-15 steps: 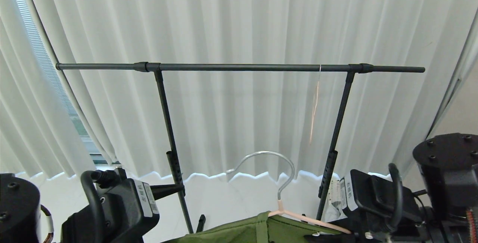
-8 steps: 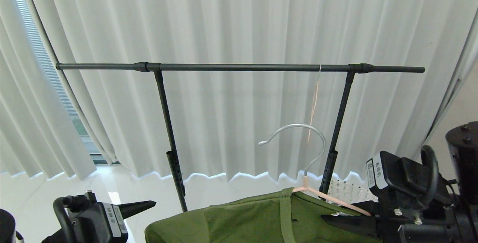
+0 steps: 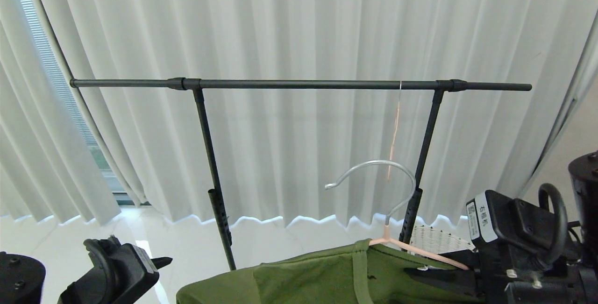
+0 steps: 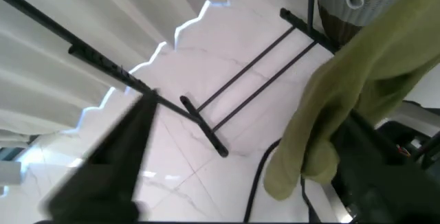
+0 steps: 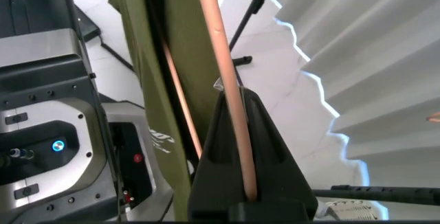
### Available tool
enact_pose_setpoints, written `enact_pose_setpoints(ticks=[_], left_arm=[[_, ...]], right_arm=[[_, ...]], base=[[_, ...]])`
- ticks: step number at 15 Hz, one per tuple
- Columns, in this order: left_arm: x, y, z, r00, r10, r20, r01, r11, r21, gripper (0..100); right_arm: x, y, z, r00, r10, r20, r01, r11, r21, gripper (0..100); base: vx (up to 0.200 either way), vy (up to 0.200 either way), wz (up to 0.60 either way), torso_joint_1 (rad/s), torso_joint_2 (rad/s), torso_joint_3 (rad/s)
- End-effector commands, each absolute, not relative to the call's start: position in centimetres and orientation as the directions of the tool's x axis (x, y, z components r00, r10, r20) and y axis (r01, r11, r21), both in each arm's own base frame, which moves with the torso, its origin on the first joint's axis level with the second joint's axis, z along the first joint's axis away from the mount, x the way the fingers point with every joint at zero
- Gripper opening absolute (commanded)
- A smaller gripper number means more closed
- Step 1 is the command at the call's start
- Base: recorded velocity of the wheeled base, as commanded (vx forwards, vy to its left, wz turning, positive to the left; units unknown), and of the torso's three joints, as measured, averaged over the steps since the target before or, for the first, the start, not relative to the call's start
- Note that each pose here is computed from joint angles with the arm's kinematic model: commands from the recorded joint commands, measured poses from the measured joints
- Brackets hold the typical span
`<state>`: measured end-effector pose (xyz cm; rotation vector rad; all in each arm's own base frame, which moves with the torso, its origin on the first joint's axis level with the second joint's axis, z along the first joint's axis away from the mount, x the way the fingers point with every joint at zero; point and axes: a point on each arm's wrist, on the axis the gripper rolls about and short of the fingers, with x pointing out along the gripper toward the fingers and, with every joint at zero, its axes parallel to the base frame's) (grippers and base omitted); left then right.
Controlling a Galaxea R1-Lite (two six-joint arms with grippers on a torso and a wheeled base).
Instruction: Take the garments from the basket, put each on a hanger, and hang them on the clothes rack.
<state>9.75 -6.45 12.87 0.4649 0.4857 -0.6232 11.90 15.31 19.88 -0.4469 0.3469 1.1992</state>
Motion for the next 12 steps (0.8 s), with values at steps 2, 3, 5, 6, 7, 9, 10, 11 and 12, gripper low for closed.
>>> enact_pose_setpoints(ticks=[2, 3, 5, 6, 7, 9, 10, 11, 12], left_arm=[[9.9, -6.4, 12.7, 0.707, -0.423, -0.567, 0.64, 0.723, 0.259, 0], [10.1, -6.0, 12.6, 0.721, -0.395, -0.569, 0.614, 0.746, 0.259, 0], [10.4, -5.4, 12.5, 0.741, -0.353, -0.572, 0.571, 0.779, 0.259, 0], [10.5, -5.2, 12.5, 0.748, -0.334, -0.574, 0.553, 0.792, 0.259, 0], [10.5, -4.8, 12.2, 0.753, -0.307, -0.582, 0.531, 0.806, 0.261, 0], [10.4, -4.2, 11.7, 0.755, -0.267, -0.599, 0.5, 0.825, 0.262, 0], [10.3, -4.1, 11.5, 0.752, -0.264, -0.604, 0.499, 0.826, 0.262, 0], [10.3, -4.1, 11.4, 0.75, -0.261, -0.607, 0.499, 0.826, 0.262, 0], [10.4, -4.1, 11.4, 0.748, -0.259, -0.611, 0.499, 0.826, 0.262, 0]], right_arm=[[11.8, 15.2, 20.0, 0.333, 0.811, -0.481, -0.943, 0.298, -0.151, 0], [11.8, 15.1, 20.0, 0.336, 0.811, -0.48, -0.942, 0.301, -0.151, 0], [11.9, 15.0, 20.0, 0.341, 0.808, -0.48, -0.94, 0.306, -0.152, 0], [12.0, 14.9, 20.0, 0.345, 0.807, -0.478, -0.938, 0.311, -0.152, 0], [12.0, 14.9, 20.1, 0.351, 0.806, -0.477, -0.936, 0.317, -0.153, 0], [12.2, 14.5, 20.2, 0.365, 0.803, -0.471, -0.93, 0.332, -0.156, 0], [12.2, 14.5, 20.2, 0.368, 0.802, -0.471, -0.929, 0.335, -0.156, 0], [12.2, 14.5, 20.2, 0.368, 0.802, -0.471, -0.929, 0.336, -0.154, 0], [12.2, 14.5, 20.2, 0.368, 0.802, -0.471, -0.929, 0.336, -0.154, 0]], base=[[0.0, 0.0, 0.0, 0.0, 0.0, 0.0], [0.0, 0.0, 0.0, 0.0, 0.0, 0.0], [0.0, 0.0, 0.0, 0.0, 0.0, 0.0], [0.0, 0.0, 0.0, 0.0, 0.0, 0.0], [0.0, 0.0, 0.0, 0.0, 0.0, 0.0], [0.0, 0.0, 0.0, 0.0, 0.0, 0.0], [0.0, 0.0, 0.0, 0.0, 0.0, 0.0], [0.0, 0.0, 0.0, 0.0, 0.0, 0.0], [0.0, 0.0, 0.0, 0.0, 0.0, 0.0]])
